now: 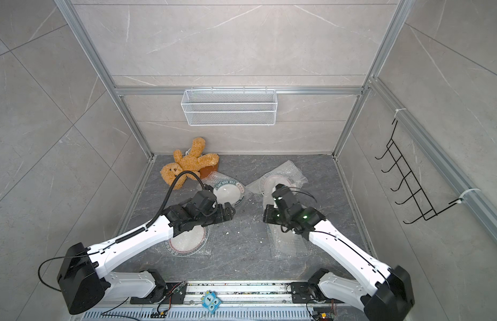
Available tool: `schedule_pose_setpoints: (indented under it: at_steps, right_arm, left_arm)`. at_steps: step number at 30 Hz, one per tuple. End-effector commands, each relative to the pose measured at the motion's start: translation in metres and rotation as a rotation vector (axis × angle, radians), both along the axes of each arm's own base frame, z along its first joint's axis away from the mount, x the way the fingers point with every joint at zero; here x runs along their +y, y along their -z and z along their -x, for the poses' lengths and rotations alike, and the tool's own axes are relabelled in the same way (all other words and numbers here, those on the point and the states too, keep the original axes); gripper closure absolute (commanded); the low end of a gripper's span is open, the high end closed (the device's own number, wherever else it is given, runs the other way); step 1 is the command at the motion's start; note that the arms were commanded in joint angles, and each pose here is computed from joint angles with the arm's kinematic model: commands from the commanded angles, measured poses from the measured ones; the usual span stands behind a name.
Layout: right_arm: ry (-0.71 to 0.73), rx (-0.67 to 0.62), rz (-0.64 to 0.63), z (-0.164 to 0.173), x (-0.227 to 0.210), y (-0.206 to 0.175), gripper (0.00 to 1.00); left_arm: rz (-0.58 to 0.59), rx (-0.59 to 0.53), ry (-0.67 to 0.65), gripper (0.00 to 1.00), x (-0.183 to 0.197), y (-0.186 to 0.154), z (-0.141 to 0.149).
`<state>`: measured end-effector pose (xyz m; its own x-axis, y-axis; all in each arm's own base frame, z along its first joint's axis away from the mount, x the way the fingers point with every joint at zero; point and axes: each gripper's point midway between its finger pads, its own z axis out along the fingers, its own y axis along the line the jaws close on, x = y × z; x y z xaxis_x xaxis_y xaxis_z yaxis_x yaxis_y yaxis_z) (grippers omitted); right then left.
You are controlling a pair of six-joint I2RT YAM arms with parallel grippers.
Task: Unpack dinner plates from bubble wrap
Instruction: Unwrap the bubble wrap at the center of the board.
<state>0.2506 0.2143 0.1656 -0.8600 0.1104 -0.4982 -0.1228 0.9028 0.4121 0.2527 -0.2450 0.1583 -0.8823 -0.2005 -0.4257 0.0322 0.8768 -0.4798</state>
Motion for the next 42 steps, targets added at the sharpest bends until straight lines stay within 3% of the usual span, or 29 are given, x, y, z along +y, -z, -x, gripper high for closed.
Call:
schedule_pose_setpoints:
  at_steps: [1, 3, 7, 9, 14, 16, 21, 25, 31, 37, 42]
  right_arm:
    - [0.051, -0.077, 0.026, -0.01, 0.035, 0.001, 1.0]
    - [0.012, -0.054, 0.008, -0.006, 0.064, 0.022, 0.97]
    - [-0.039, 0.006, -0.014, -0.003, 0.088, 0.046, 0.73]
    - [-0.072, -0.01, -0.047, 0.001, 0.092, 0.034, 0.51]
    - [-0.216, -0.042, -0.113, 0.018, 0.09, -0.026, 0.17]
    - [-0.222, -0.031, -0.122, 0.022, 0.078, -0.04, 0.15]
    - [-0.009, 0.002, 0.026, 0.008, 0.0, -0.031, 0.16]
    - [0.153, 0.045, -0.018, 0.003, -0.056, -0.016, 0.02]
    - [0.421, 0.109, 0.03, -0.001, -0.133, 0.008, 0.0]
    - [0.638, 0.213, -0.101, -0.003, -0.18, 0.042, 0.0]
    - [0.685, 0.216, -0.171, -0.007, -0.19, 0.049, 0.0]
  left_arm:
    - [-0.065, 0.036, -0.024, 0.0, 0.031, 0.006, 0.007]
    - [-0.038, 0.04, -0.043, 0.0, 0.039, 0.002, 0.005]
    - [-0.011, 0.032, -0.054, 0.0, 0.047, -0.006, 0.004]
    - [0.001, 0.021, -0.034, 0.0, 0.048, -0.011, 0.006]
    - [0.012, -0.002, 0.04, 0.01, 0.043, -0.019, 0.014]
    - [0.012, -0.002, 0.074, 0.01, 0.037, -0.017, 0.017]
    - [-0.077, -0.031, 0.194, 0.02, -0.004, -0.012, 0.031]
    - [-0.162, -0.033, 0.266, 0.01, -0.052, -0.001, 0.037]
    - [-0.409, -0.102, 0.35, 0.0, -0.128, 0.01, 0.036]
    - [-0.452, -0.151, 0.377, 0.0, -0.188, 0.014, 0.024]
    - [-0.56, -0.197, 0.331, 0.0, -0.204, 0.018, 0.0]
